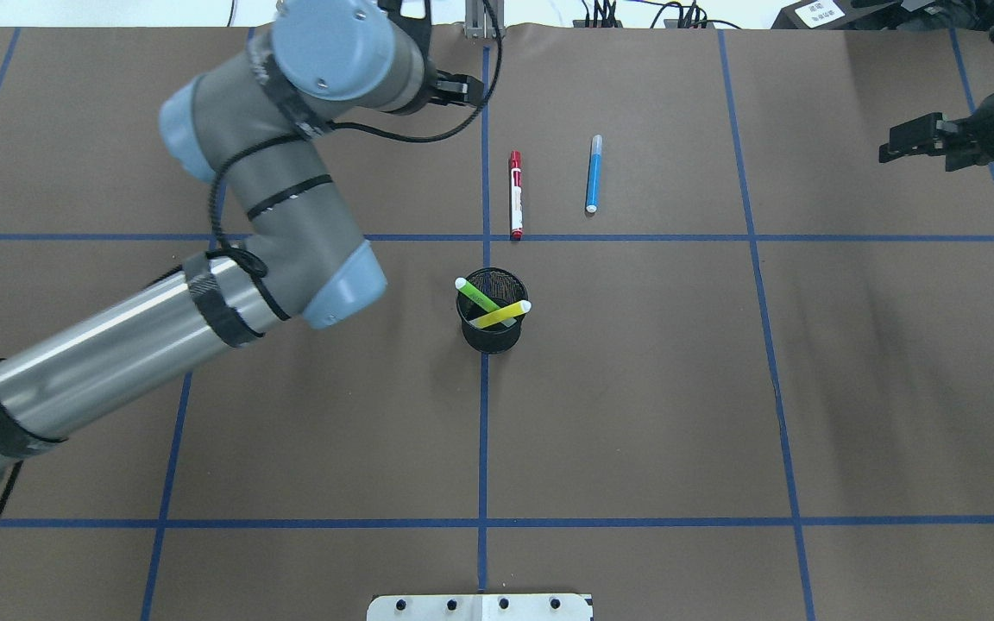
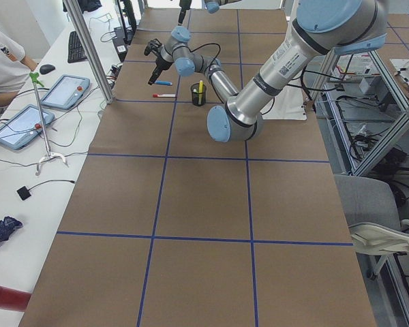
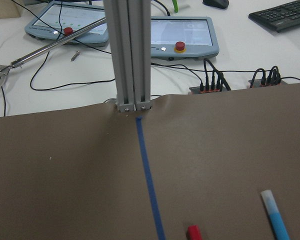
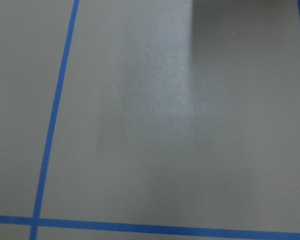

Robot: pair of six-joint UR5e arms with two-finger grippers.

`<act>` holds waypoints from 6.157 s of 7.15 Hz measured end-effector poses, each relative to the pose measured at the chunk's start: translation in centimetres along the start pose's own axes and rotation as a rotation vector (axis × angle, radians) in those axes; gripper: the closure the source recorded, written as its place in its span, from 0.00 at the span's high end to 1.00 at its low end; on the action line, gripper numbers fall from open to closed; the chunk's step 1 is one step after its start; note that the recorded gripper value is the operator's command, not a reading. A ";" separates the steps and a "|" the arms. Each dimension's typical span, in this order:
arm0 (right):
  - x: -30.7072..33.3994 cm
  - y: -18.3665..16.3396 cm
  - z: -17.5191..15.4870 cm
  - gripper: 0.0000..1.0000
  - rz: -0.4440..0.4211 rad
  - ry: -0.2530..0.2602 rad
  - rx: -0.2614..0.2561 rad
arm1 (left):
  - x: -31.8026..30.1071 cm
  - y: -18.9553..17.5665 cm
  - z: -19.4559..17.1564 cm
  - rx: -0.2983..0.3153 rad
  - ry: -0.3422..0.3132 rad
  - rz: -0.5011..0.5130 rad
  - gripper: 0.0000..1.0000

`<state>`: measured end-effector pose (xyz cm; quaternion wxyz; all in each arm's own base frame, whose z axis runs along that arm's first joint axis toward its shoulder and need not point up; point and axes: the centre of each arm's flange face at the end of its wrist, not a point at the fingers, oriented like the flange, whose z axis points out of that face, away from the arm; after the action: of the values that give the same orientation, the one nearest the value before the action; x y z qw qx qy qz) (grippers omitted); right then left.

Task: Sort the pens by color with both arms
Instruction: 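Retract the left arm while the right arm moves over the cup, then lower the right gripper into the cup and grasp the green marker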

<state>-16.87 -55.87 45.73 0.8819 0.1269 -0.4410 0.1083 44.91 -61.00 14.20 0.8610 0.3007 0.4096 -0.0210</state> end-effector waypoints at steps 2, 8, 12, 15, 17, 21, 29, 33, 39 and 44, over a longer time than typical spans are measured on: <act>-9.0 3.0 2.3 0.99 0.123 -0.082 -0.079 | -10.8 -0.8 -3.4 -0.157 0.060 -0.069 0.99; -31.3 14.7 4.7 0.99 0.287 -0.246 -0.267 | -36.6 2.5 -10.3 -0.426 0.178 -0.373 0.99; -36.1 15.9 4.8 0.98 0.330 -0.266 -0.278 | -40.1 3.8 -12.9 -0.424 0.191 -0.420 0.99; -42.9 14.8 5.2 0.98 0.255 -0.181 -0.247 | -40.2 3.9 -13.2 -0.421 0.191 -0.421 0.99; -44.6 15.1 5.8 0.98 0.199 -0.127 -0.235 | -40.3 4.1 -13.3 -0.420 0.190 -0.421 0.99; -51.2 16.3 8.0 0.84 0.059 0.091 -0.237 | -40.6 4.7 -13.3 -0.422 0.188 -0.424 0.99; -59.3 16.7 10.2 0.70 -0.204 0.505 -0.311 | -40.0 6.1 -15.3 -0.407 0.196 -0.420 0.99; -58.9 17.1 11.3 0.61 -0.251 0.549 -0.299 | -39.7 6.4 -16.0 -0.402 0.200 -0.414 0.99; -58.3 17.0 12.0 0.32 -0.285 0.562 -0.286 | -39.8 6.6 -15.7 -0.403 0.195 -0.415 0.99; -58.3 16.8 11.8 0.00 -0.298 0.556 -0.286 | -39.8 6.6 -15.6 -0.404 0.194 -0.415 0.99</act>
<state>-65.11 -48.35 7.77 0.9833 0.0307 -0.1711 -0.0543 9.51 -55.61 38.51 0.8376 0.0337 0.5385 -0.0859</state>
